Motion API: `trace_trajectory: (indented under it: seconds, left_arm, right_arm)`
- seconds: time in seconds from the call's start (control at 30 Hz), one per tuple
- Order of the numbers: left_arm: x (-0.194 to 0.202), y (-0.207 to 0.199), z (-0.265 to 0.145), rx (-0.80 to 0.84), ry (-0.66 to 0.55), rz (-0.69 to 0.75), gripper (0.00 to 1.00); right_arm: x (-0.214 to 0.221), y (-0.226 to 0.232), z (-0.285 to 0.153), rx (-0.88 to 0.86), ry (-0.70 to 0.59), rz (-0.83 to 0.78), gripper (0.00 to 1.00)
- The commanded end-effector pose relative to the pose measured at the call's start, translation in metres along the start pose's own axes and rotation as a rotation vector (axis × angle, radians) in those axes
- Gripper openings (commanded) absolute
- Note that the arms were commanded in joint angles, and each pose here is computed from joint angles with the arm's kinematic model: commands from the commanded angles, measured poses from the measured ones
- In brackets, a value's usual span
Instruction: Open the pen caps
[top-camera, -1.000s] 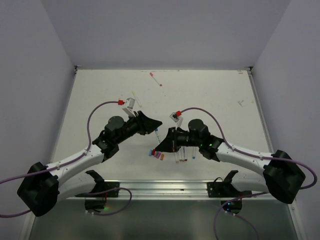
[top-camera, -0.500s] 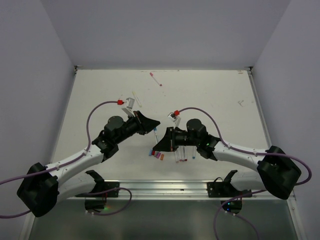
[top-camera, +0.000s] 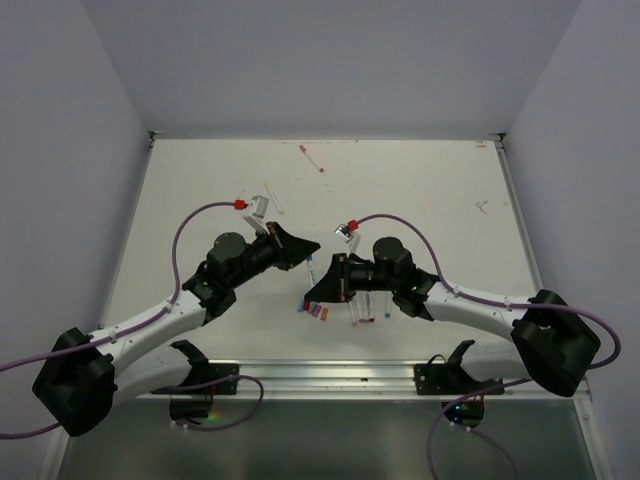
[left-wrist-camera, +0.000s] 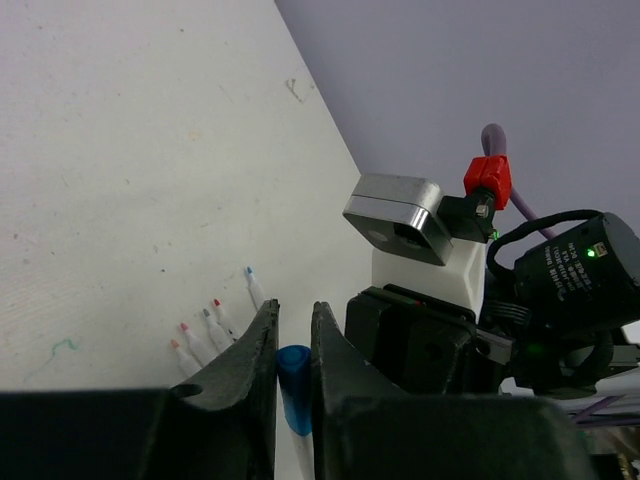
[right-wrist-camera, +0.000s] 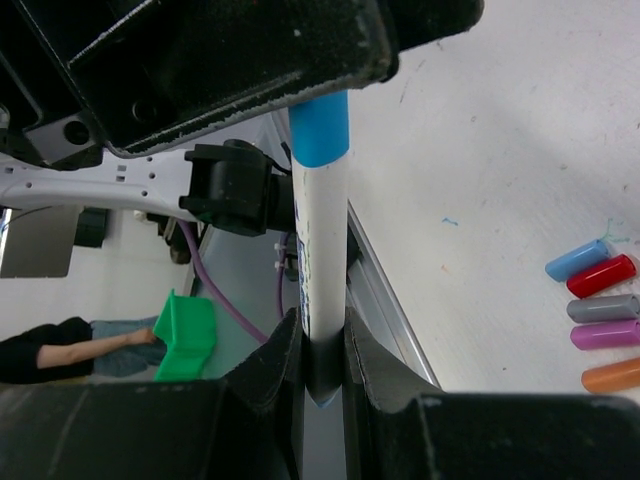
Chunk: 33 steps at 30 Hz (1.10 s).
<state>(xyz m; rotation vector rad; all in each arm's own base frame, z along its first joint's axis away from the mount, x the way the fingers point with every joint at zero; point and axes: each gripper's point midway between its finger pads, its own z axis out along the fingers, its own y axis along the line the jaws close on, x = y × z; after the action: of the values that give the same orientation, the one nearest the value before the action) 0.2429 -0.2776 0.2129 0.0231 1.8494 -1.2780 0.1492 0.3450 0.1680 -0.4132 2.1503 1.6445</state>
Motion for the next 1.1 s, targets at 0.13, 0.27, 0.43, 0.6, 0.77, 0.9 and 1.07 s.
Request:
trace_trajectory:
  seconds: [0.13, 0.27, 0.43, 0.6, 0.77, 0.9, 1.07]
  left_arm:
    - [0.007, -0.013, 0.000, 0.044, 0.055, -0.004, 0.00]
    - [0.014, 0.025, 0.012, -0.187, 0.135, -0.009, 0.00]
    - [0.016, 0.079, 0.012, -0.460, 0.108, -0.037, 0.00]
    - [0.010, 0.105, 0.027, -0.579, 0.052, -0.074, 0.00]
    - [-0.008, 0.098, 0.040, -0.569, 0.006, -0.070, 0.00]
    - [-0.028, 0.099, 0.033, -0.598, -0.047, 0.007, 0.00]
    - [-0.009, 0.115, 0.012, -0.652, 0.077, 0.122, 0.00]
  right_arm:
    - [-0.015, -0.004, 0.001, 0.048, -0.043, -0.034, 0.00]
    - [-0.024, -0.032, -0.009, 0.264, -0.067, -0.105, 0.00]
    - [-0.044, -0.070, -0.038, 0.751, -0.124, -0.310, 0.00]
    - [-0.046, -0.087, -0.053, 1.020, -0.136, -0.431, 0.00]
    - [-0.036, -0.104, -0.062, 1.100, -0.139, -0.431, 0.00]
    - [-0.025, -0.109, -0.080, 1.131, -0.130, -0.392, 0.00]
    - [-0.006, -0.124, -0.119, 1.169, -0.116, -0.269, 0.00]
